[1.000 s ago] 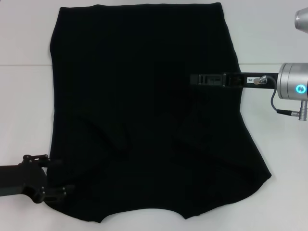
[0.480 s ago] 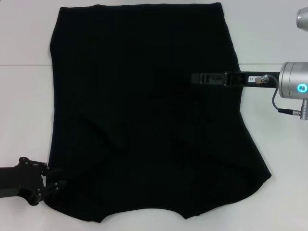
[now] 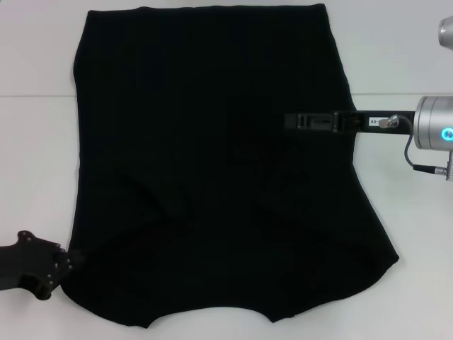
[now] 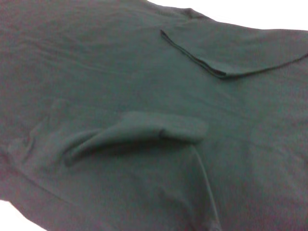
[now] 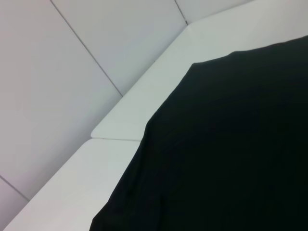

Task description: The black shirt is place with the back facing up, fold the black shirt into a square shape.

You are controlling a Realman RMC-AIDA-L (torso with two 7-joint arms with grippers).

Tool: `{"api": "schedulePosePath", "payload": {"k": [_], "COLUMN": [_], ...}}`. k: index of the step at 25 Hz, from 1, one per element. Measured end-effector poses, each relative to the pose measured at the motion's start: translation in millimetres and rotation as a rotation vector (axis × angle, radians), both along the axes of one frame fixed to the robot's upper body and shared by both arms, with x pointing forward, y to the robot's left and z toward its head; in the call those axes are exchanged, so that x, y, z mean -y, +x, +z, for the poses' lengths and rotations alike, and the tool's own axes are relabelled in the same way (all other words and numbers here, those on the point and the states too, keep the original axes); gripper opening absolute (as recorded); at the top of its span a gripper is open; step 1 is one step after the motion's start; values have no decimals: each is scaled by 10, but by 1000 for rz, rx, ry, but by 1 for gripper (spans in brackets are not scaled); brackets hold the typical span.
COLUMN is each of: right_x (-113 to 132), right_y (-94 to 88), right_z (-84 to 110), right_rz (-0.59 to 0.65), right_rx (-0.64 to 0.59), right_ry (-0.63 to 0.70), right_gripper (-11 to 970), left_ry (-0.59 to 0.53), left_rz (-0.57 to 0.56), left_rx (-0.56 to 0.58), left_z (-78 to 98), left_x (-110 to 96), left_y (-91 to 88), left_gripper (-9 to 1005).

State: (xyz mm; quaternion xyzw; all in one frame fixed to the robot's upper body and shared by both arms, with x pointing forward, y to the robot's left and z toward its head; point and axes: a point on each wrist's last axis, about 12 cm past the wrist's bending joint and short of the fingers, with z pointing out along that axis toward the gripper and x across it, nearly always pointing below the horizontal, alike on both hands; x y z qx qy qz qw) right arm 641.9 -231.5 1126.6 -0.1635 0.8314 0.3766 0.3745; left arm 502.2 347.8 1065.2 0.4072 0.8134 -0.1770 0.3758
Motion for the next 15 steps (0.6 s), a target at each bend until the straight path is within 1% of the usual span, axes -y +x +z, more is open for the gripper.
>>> {"api": "schedulePosePath", "payload": {"k": [1, 4, 8, 13, 15], "right_x": [10, 50, 137, 303, 398], "right_y": [-8, -45, -107, -193, -222], "right_z": [-8, -38, -59, -9, 13], "right_rz": [0, 2, 6, 24, 13], "right_rx": [-3, -15, -33, -60, -97], "right_ry": [-1, 3, 23, 79, 101], "right_gripper": [942, 942, 938, 928, 924], "left_ry": [-38, -84, -95, -120, -135], "left_rz": [28, 61, 87, 116, 127], "left_rx": [0, 12, 21, 45, 55], "left_z": [14, 35, 13, -24, -29], "left_x": [-43, -104, -165, -229, -248], "left_y": [-45, -110, -186, -295, -330], "left_gripper": [28, 20, 14, 14, 14]}}
